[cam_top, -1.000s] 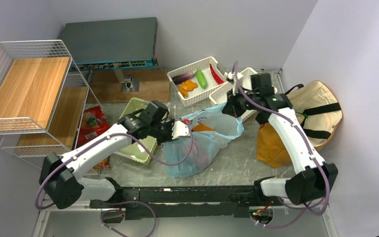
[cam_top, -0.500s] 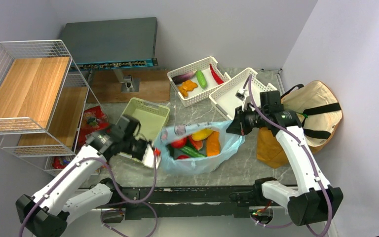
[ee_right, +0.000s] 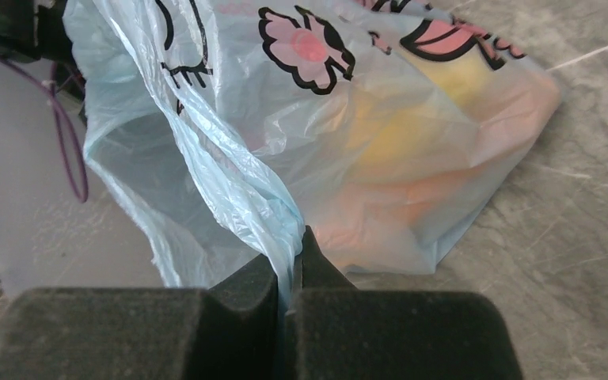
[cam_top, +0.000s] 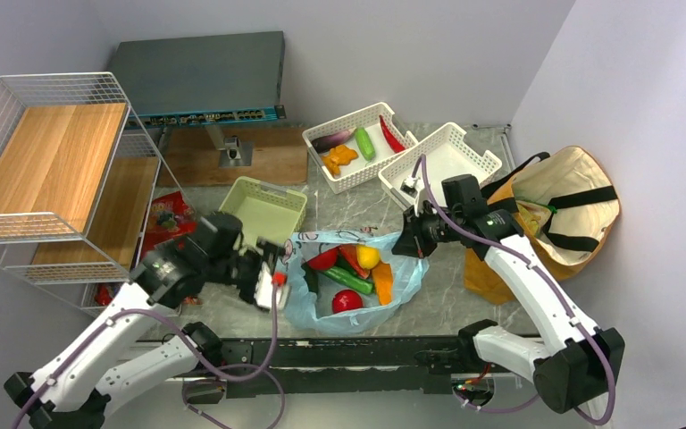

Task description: Untie the knot of the grocery bags and take out the mixed food

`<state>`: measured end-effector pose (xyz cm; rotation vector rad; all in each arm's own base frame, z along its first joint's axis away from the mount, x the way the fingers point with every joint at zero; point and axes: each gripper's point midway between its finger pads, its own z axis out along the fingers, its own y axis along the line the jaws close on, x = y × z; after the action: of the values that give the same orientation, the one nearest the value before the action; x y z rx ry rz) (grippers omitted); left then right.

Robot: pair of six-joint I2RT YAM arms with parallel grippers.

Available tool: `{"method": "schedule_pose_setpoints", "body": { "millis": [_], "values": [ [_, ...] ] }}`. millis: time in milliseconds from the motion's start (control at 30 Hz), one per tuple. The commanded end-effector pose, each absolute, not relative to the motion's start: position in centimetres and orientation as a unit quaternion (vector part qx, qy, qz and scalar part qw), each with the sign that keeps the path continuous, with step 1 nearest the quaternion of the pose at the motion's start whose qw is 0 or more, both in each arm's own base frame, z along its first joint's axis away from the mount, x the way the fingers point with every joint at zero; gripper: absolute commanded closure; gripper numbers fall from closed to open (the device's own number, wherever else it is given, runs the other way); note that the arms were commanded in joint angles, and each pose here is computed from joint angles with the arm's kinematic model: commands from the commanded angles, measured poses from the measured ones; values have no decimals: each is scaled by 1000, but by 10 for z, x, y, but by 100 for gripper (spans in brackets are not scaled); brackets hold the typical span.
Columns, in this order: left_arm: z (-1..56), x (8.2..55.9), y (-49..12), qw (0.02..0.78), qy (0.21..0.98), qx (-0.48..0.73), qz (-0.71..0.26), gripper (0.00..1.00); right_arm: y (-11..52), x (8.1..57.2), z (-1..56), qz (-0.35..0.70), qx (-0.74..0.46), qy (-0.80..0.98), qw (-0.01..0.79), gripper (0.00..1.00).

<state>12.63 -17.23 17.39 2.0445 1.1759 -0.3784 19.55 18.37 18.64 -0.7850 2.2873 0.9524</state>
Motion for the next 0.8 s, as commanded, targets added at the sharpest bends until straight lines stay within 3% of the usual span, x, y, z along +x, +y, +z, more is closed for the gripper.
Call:
{"method": "schedule_pose_setpoints", "body": {
  "millis": [0,133,433,767],
  "values": [
    [294,141,-228,488,489,679,-248,23,187,216,204,331,-293,829,341,100],
    [297,159,-266,508,469,686,-225,26,201,215,205,345,-301,818,347,100],
    [184,178,-310,434,421,779,-167,32,202,229,208,338,-268,827,361,100],
    [94,214,-286,358,435,824,-67,6,178,223,179,318,-217,860,335,100]
  ]
}}
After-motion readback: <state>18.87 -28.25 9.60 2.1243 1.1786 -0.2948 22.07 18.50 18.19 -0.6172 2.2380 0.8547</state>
